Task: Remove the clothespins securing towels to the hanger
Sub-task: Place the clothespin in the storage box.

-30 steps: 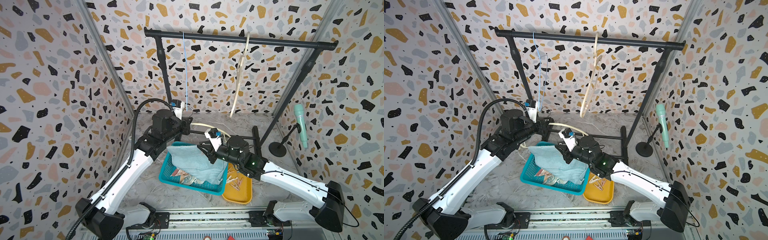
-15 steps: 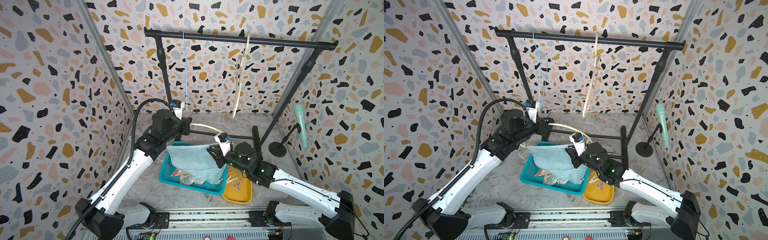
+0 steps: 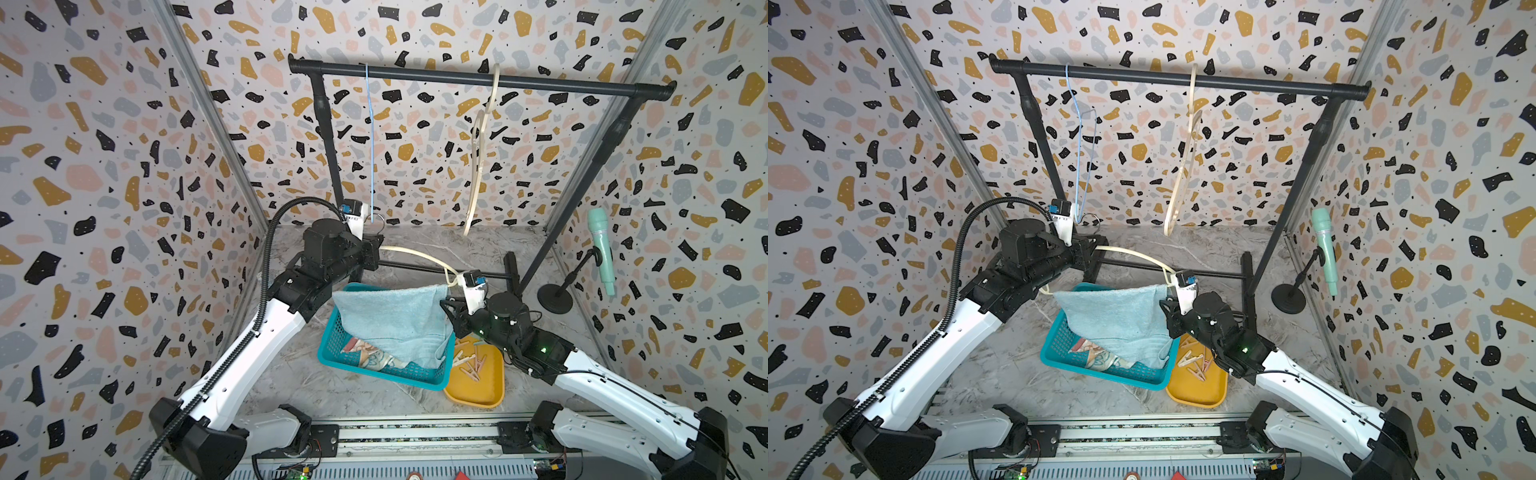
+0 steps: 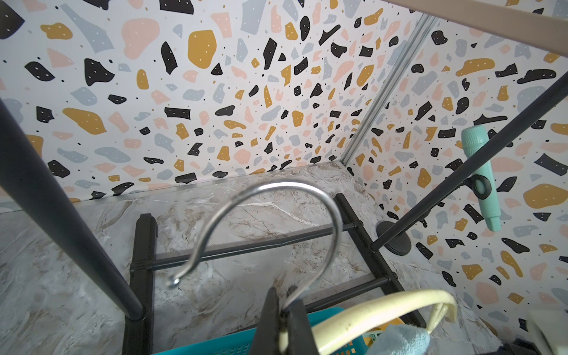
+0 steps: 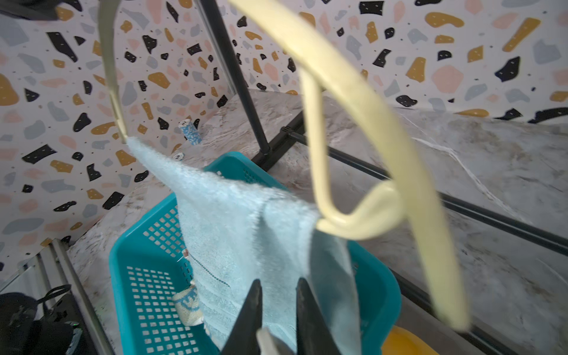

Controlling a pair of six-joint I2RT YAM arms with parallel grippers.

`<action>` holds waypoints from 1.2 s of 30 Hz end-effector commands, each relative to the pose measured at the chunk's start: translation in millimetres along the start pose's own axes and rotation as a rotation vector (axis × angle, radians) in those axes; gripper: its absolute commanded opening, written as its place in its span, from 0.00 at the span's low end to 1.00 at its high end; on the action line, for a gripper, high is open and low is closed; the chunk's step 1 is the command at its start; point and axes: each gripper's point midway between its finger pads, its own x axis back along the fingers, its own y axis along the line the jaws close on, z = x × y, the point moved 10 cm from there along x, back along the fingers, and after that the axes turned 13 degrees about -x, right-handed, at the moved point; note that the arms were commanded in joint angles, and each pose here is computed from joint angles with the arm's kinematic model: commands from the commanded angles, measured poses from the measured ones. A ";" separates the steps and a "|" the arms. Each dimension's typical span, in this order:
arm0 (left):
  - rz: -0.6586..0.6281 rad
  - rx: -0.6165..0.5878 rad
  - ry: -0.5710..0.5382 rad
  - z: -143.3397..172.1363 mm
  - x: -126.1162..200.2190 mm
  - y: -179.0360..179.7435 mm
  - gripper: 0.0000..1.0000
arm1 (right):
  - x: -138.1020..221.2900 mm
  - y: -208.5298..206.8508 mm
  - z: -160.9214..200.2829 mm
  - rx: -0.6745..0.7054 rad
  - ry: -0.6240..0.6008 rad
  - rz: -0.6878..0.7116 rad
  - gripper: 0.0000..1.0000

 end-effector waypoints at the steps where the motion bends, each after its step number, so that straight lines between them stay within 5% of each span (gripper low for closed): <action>1: 0.006 -0.014 -0.099 -16.3 14.3 -3.5 0.00 | 6.6 -21.7 2.2 -0.100 0.010 0.090 0.00; 23: 0.008 -0.014 -0.098 -14.9 11.8 -3.3 0.00 | 12.3 -103.7 73.6 -0.290 0.149 0.436 0.00; 36: 0.008 -0.013 -0.092 -13.2 11.1 -3.1 0.00 | 7.8 -120.6 104.8 -0.345 0.186 0.487 0.16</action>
